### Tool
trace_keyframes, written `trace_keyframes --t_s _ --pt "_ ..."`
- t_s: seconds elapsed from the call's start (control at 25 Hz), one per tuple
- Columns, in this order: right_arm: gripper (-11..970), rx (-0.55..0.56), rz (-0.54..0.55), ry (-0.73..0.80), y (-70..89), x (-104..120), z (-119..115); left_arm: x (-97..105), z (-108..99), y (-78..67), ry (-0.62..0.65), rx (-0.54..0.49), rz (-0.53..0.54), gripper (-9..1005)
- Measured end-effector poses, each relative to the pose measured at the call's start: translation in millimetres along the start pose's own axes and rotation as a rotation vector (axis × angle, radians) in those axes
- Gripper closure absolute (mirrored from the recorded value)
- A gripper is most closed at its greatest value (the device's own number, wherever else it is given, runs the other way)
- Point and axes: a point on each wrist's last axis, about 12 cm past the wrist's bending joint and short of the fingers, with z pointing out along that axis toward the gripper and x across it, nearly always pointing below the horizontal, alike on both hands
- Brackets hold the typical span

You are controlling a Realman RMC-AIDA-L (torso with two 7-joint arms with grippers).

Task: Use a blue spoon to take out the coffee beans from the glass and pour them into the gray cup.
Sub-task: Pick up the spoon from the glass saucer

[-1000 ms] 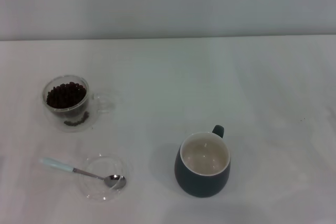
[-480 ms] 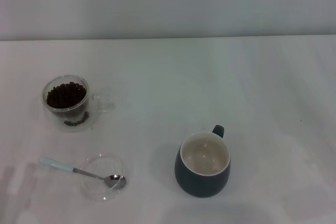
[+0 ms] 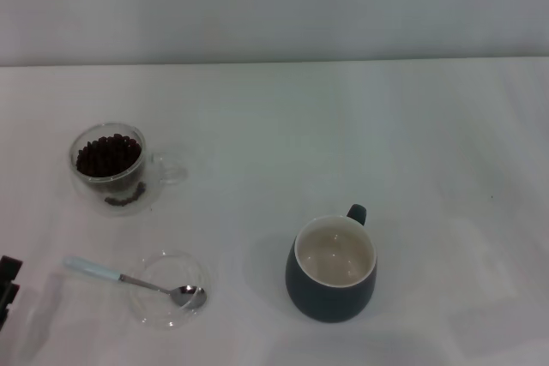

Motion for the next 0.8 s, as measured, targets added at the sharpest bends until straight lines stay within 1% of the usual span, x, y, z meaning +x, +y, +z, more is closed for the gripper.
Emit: trace_keyframes --t_s 0.08,0.24,0.44,0.56,0.8 --pt "427 -0.003 0.012 0.000 2.9 0.4 -0.4 -1.1 4.5 0.2 0.023 0.004 -0.020 287" --pt "427 -0.008 0.032 -0.010 8.0 -0.2 -1.4 -2.8 18.3 -0.6 0.107 0.022 -0.065 287" --pt "428 -0.010 0.055 -0.029 12.8 -2.2 -4.6 -0.6 32.4 -0.4 0.197 0.012 -0.105 286" --pt "428 -0.009 0.068 -0.035 15.1 -2.8 -6.6 1.0 34.0 -0.1 0.222 0.005 -0.127 288" --pt "429 -0.010 0.085 -0.042 18.5 -3.6 -9.5 0.9 38.0 -0.1 0.263 0.004 -0.133 305"
